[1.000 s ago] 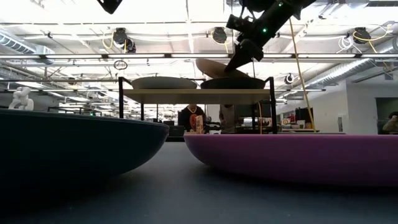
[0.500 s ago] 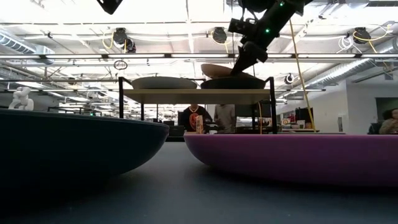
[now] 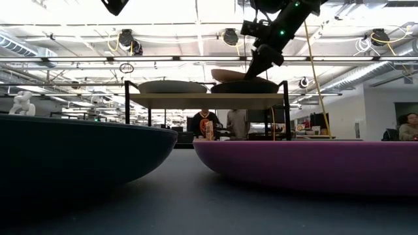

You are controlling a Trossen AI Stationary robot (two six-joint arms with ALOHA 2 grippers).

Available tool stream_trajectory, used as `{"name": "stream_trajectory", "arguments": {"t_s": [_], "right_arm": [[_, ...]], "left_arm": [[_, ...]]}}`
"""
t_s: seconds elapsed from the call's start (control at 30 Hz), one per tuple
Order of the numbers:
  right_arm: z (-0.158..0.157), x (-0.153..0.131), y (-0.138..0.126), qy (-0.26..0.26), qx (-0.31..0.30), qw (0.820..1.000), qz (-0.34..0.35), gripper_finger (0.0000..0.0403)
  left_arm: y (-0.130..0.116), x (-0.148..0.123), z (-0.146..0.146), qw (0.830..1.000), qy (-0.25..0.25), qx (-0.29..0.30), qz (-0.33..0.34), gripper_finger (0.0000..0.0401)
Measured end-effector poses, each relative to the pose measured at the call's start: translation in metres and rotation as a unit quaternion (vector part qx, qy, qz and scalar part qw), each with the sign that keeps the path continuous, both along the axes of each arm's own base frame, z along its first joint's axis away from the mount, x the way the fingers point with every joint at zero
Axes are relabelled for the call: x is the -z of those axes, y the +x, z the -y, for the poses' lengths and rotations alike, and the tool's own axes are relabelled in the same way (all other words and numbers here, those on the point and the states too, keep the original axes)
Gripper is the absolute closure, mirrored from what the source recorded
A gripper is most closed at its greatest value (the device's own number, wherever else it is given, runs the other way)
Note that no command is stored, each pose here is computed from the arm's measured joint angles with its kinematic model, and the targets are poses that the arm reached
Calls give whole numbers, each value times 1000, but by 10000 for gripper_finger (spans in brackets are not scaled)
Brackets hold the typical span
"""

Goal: Place and stack plates onto a shelf
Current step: Stack the orange plate on top of the black plate on the shelf

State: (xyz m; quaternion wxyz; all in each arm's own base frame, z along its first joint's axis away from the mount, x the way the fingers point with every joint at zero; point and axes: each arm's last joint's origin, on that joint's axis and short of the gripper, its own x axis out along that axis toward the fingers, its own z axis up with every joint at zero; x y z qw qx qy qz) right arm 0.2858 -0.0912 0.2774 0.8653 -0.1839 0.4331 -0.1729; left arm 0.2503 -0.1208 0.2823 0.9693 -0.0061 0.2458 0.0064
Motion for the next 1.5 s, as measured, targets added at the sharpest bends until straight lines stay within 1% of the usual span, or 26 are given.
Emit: {"name": "stream_trajectory", "arguments": {"t_s": [0.2, 0.33, 0.43, 0.7, 0.8, 0.9, 1.07, 1.27, 1.37, 1.43, 1.5], "right_arm": [[-7, 0, 2, -6, -13, 1000, -4, 398], [-8, 0, 1, -23, 2, 1000, -12, 393], [-7, 0, 1, -28, 9, 999, -15, 373], [-8, 0, 2, -24, 12, 1000, -9, 301], [-13, -3, 1, -22, 7, 1000, -3, 287], [-19, -7, -1, -22, 0, 1000, 6, 283], [-24, -17, -6, -19, 5, 999, 32, 300], [-28, -29, -17, -17, 11, 998, 54, 343], [-24, -30, -23, -30, 36, 998, 38, 373], [-21, -28, -26, -24, 45, 998, 24, 393], [-18, -26, -29, -16, 57, 998, 12, 399]], "left_arm": [[0, 0, 0, 1000, 0, 0, 0, 364], [0, 0, 0, 1000, 0, 0, 0, 364], [0, 0, 0, 1000, 0, 0, 0, 364], [0, 0, 0, 1000, -1, 0, 0, 364], [0, 0, 0, 1000, -2, -1, 0, 364], [0, 0, 0, 1000, -2, 0, 0, 364], [0, 0, 0, 1000, -4, -1, -1, 364], [-1, 1, 0, 1000, -8, -5, -8, 364], [-1, 2, 0, 1000, -14, -8, -11, 364], [-1, 2, 0, 1000, -18, -8, -11, 364], [-2, 2, 2, 1000, -20, -5, -11, 364]]}}
